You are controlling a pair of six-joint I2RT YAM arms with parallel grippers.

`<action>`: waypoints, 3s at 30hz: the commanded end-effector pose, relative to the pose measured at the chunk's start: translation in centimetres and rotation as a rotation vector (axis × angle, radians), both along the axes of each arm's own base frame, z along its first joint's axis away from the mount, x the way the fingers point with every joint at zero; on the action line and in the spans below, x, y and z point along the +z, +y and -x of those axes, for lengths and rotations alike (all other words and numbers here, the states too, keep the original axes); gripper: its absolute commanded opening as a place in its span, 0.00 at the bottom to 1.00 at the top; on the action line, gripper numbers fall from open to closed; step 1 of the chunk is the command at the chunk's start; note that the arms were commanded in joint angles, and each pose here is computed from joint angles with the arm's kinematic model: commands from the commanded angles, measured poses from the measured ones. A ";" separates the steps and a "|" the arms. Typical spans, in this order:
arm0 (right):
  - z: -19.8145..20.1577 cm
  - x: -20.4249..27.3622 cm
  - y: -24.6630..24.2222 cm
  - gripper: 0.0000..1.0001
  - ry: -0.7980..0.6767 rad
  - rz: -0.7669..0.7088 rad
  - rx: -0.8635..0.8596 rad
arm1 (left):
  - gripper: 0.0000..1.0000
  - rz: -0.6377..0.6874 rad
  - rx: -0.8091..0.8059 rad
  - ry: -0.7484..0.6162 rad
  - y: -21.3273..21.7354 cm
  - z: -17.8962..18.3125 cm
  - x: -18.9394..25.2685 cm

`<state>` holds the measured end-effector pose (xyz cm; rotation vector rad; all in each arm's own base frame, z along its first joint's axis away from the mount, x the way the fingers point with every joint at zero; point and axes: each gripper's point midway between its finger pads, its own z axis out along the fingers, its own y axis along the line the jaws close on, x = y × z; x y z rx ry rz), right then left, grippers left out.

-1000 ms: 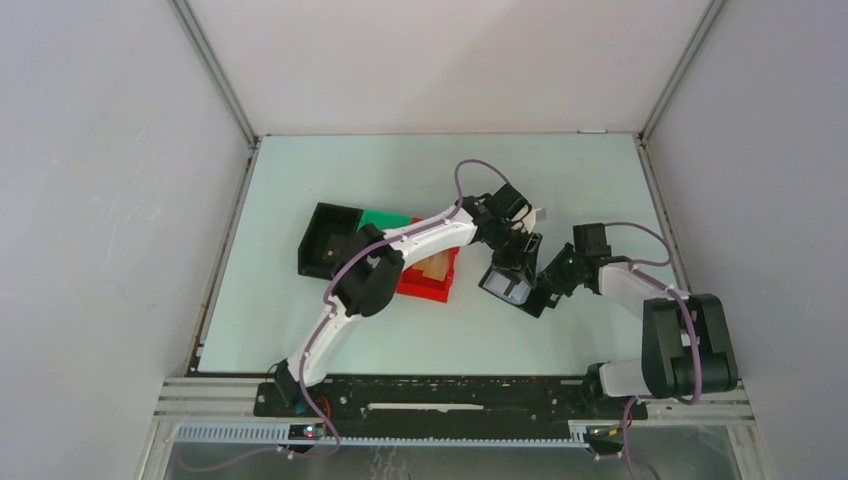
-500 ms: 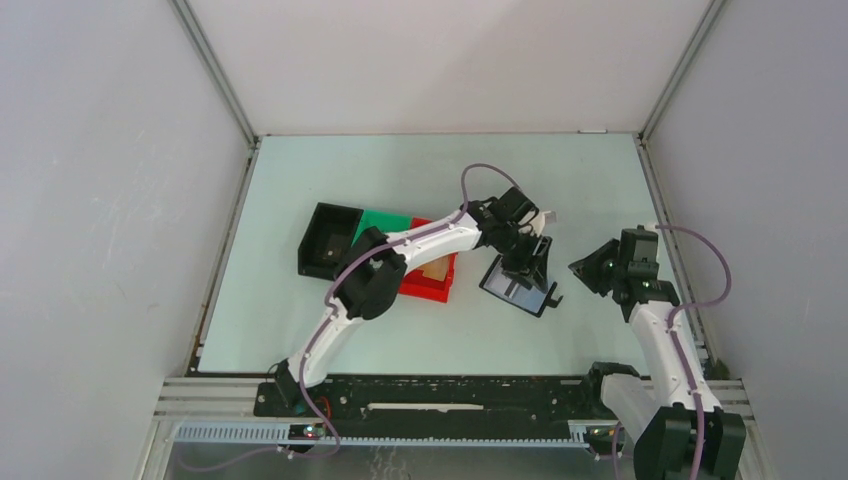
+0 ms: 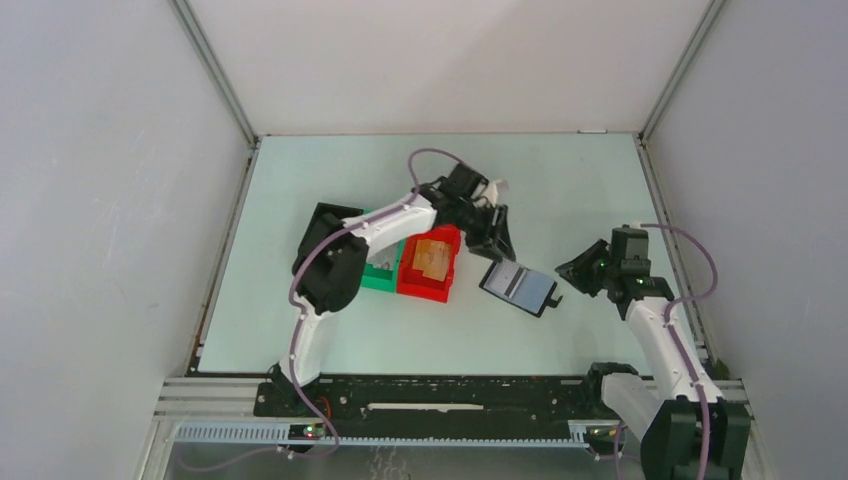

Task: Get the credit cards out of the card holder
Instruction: Remove the credit card from the card holder.

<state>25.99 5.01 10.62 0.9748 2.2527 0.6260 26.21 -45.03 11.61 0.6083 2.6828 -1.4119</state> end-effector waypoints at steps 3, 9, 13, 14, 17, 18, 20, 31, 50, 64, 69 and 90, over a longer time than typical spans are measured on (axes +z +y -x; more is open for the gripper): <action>-2.0 0.1 5.1 0.26 -0.039 -0.052 0.135 | 0.48 -0.110 0.129 -0.079 2.1 -3.6 -1.3; -3.2 -2.3 6.7 0.28 -0.034 -0.132 0.161 | 0.48 -0.223 0.152 -0.108 2.8 -4.5 -4.3; -3.3 -3.9 7.6 0.29 -0.034 -0.184 0.203 | 0.50 -0.287 0.140 -0.152 2.9 -4.5 -5.3; -3.3 -4.3 7.7 0.29 -0.033 -0.197 0.206 | 0.50 -0.306 0.146 -0.163 3.0 -4.5 -5.6; -2.9 -5.7 7.7 0.28 -0.008 -0.217 0.186 | 0.49 -0.332 0.151 -0.177 2.8 -4.2 -6.3; -2.8 -6.0 7.6 0.28 -0.005 -0.215 0.176 | 0.48 -0.335 0.149 -0.181 2.7 -4.0 -6.4; -2.6 -6.5 7.3 0.28 0.001 -0.216 0.162 | 0.48 -0.335 0.139 -0.181 2.3 -3.7 -6.6; -1.8 -8.8 7.2 0.25 0.023 -0.299 0.145 | 0.44 -0.477 0.195 -0.279 3.4 -4.8 -7.7; -2.0 -8.8 8.4 0.25 -0.005 -0.368 0.178 | 0.17 -0.460 0.123 -0.164 2.5 -2.2 -10.6; -1.3 -7.4 7.0 0.00 -0.033 -0.299 0.174 | 0.00 -0.461 0.119 -0.162 2.8 -1.9 -10.6; -0.5 -7.3 6.1 0.00 -0.016 -0.279 0.184 | 0.00 -0.464 0.129 -0.167 3.2 -2.1 -10.4; 2.6 -7.5 3.0 0.00 0.013 -0.218 0.085 | 0.00 -0.453 0.160 -0.143 4.0 -2.4 -10.7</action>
